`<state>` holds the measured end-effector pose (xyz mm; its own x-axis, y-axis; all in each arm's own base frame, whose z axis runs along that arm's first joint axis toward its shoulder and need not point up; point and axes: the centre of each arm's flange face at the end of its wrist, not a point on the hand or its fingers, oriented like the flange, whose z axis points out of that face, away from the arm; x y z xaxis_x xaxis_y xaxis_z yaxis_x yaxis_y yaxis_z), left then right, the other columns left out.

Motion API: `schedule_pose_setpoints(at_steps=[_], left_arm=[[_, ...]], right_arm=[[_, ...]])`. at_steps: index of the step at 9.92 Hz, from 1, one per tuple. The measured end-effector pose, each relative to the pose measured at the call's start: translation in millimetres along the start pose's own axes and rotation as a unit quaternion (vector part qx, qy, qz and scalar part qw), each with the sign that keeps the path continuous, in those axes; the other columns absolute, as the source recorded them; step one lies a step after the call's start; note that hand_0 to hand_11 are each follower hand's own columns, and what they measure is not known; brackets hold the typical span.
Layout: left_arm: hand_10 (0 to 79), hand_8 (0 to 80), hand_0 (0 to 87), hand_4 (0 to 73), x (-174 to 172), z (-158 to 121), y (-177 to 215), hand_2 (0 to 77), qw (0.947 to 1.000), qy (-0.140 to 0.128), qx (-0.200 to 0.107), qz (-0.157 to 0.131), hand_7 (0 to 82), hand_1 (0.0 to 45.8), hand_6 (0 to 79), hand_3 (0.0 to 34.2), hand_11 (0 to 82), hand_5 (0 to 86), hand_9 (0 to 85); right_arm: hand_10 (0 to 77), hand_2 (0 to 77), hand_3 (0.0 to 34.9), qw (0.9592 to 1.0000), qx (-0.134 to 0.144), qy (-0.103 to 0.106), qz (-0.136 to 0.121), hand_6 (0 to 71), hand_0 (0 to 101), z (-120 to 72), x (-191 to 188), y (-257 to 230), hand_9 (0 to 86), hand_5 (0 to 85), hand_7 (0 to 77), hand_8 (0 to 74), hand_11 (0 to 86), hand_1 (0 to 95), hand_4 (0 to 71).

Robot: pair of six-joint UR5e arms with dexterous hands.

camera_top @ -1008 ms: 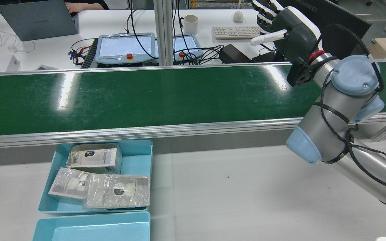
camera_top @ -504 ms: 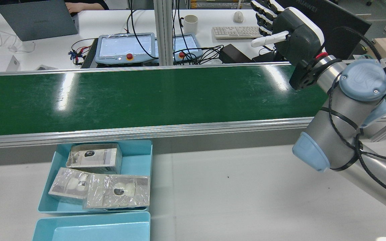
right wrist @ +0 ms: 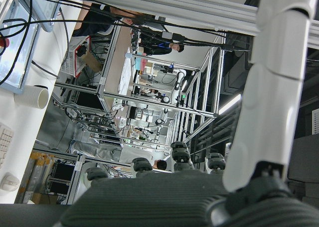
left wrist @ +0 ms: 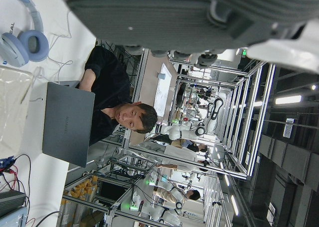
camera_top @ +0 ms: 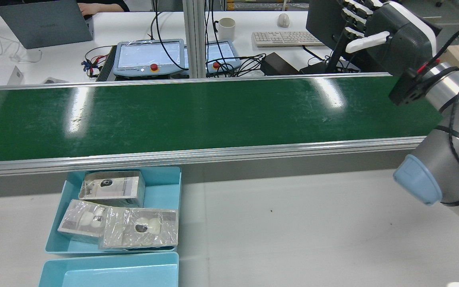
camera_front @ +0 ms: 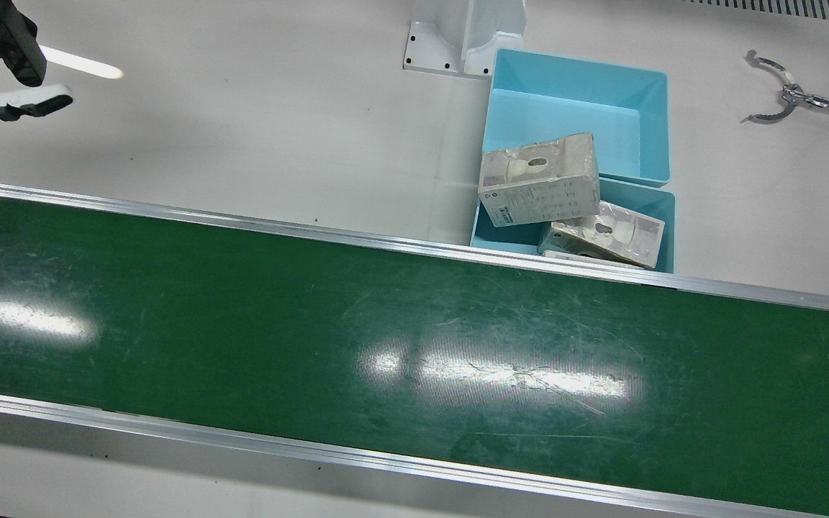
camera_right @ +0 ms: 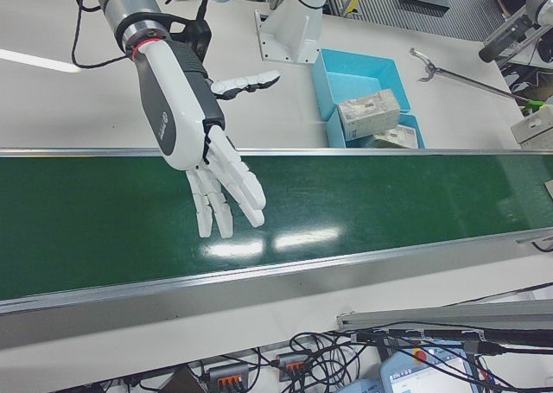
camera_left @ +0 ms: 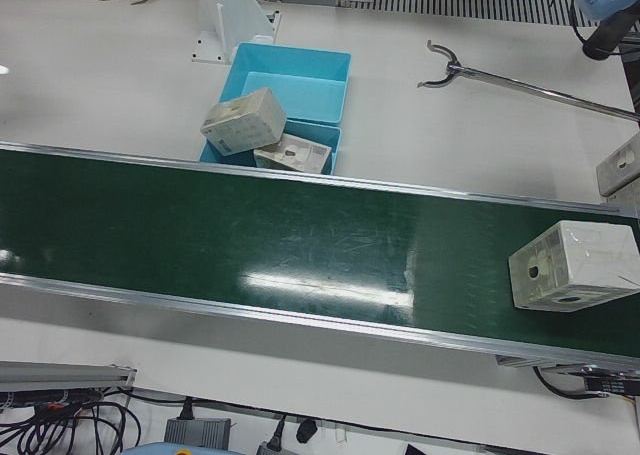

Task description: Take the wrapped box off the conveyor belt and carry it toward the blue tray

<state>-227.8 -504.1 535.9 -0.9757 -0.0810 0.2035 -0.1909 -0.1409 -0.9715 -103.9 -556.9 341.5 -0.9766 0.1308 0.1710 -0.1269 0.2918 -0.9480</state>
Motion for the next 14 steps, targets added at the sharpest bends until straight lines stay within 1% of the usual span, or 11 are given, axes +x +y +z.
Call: schedule_pose_setpoints(at_steps=[1, 2, 3, 4, 5, 6, 10, 11, 12, 13, 14], left_arm=[[0.5, 0.0, 0.0, 0.0, 0, 0, 0, 1.1, 1.0000, 0.000, 0.000, 0.000, 0.0, 0.0, 0.0, 0.0, 0.0, 1.1, 0.0], [0.0, 0.0, 0.0, 0.0, 0, 0, 0, 1.1, 1.0000, 0.000, 0.000, 0.000, 0.0, 0.0, 0.0, 0.0, 0.0, 1.1, 0.0], [0.0, 0.0, 0.0, 0.0, 0, 0, 0, 0.5, 1.0000, 0.000, 0.000, 0.000, 0.0, 0.0, 0.0, 0.0, 0.0, 1.1, 0.0], [0.5, 0.0, 0.0, 0.0, 0, 0, 0, 1.1, 1.0000, 0.000, 0.000, 0.000, 0.0, 0.0, 0.0, 0.0, 0.0, 1.1, 0.0], [0.0, 0.0, 0.0, 0.0, 0, 0, 0, 1.1, 1.0000, 0.000, 0.000, 0.000, 0.0, 0.0, 0.0, 0.0, 0.0, 1.1, 0.0], [0.0, 0.0, 0.0, 0.0, 0, 0, 0, 1.1, 1.0000, 0.000, 0.000, 0.000, 0.0, 0.0, 0.0, 0.0, 0.0, 1.1, 0.0], [0.0, 0.0, 0.0, 0.0, 0, 0, 0, 0.5, 1.0000, 0.000, 0.000, 0.000, 0.0, 0.0, 0.0, 0.0, 0.0, 1.1, 0.0], [0.0, 0.0, 0.0, 0.0, 0, 0, 0, 0.5, 1.0000, 0.000, 0.000, 0.000, 0.0, 0.0, 0.0, 0.0, 0.0, 1.1, 0.0], [0.0, 0.0, 0.0, 0.0, 0, 0, 0, 0.5, 1.0000, 0.000, 0.000, 0.000, 0.0, 0.0, 0.0, 0.0, 0.0, 1.1, 0.0], [0.0, 0.0, 0.0, 0.0, 0, 0, 0, 1.1, 1.0000, 0.000, 0.000, 0.000, 0.0, 0.0, 0.0, 0.0, 0.0, 1.1, 0.0], [0.0, 0.0, 0.0, 0.0, 0, 0, 0, 1.1, 1.0000, 0.000, 0.000, 0.000, 0.0, 0.0, 0.0, 0.0, 0.0, 1.1, 0.0]], right_arm=[[0.0, 2.7, 25.0, 1.0000, 0.005, 0.003, -0.002, 0.0, 46, -10.3, -6, -5, 1.6, 0.5, 0.0, 1.6, 1.1, 7.6, 0.0], [0.0, 2.7, 25.0, 0.9999, 0.012, 0.006, -0.004, 0.0, 46, -19.6, -10, -6, 1.6, 0.5, 0.0, 1.6, 1.1, 7.6, 0.0], [0.0, 2.7, 25.0, 0.9997, 0.021, 0.008, -0.006, 0.0, 46, -27.5, -13, -6, 1.1, 0.5, 0.0, 1.6, 1.1, 10.4, 0.0], [0.0, 2.2, 25.0, 0.9995, 0.028, 0.011, -0.006, 0.0, 46, -33.3, -14, -4, 1.1, 2.7, 0.0, 1.6, 1.1, 7.6, 0.0], [0.0, 3.8, 25.0, 0.9994, 0.031, 0.013, 0.001, 0.0, 46, -37.3, -15, -1, 1.6, 2.7, 0.0, 1.6, 1.1, 10.4, 0.0], [0.0, 3.8, 26.2, 0.9994, 0.032, 0.012, 0.008, 0.0, 46, -39.7, -17, 1, 1.6, 2.7, 0.0, 1.6, 1.1, 10.4, 0.0], [0.0, 4.4, 25.9, 0.9986, 0.038, 0.016, 0.032, 0.0, 44, -58.4, -25, 5, 1.6, 3.8, 0.0, 1.6, 1.1, 9.8, 0.0], [0.0, 4.4, 25.9, 0.9985, 0.039, 0.017, 0.033, 0.0, 44, -58.5, -25, 5, 1.6, 3.8, 0.0, 1.6, 1.1, 9.8, 0.0], [0.0, 4.4, 27.5, 0.9987, 0.035, 0.017, 0.034, 0.0, 44, -52.0, -23, 10, 1.1, 3.3, 0.0, 1.6, 1.1, 9.3, 0.0], [0.0, 4.4, 27.5, 0.9987, 0.032, 0.017, 0.035, 0.0, 44, -43.9, -20, 13, 1.1, 3.3, 0.0, 1.6, 1.1, 9.3, 0.0], [0.0, 4.4, 28.9, 0.9987, 0.031, 0.016, 0.036, 0.0, 44, -37.9, -20, 14, 1.6, 2.7, 0.0, 1.6, 1.1, 9.3, 0.0]])
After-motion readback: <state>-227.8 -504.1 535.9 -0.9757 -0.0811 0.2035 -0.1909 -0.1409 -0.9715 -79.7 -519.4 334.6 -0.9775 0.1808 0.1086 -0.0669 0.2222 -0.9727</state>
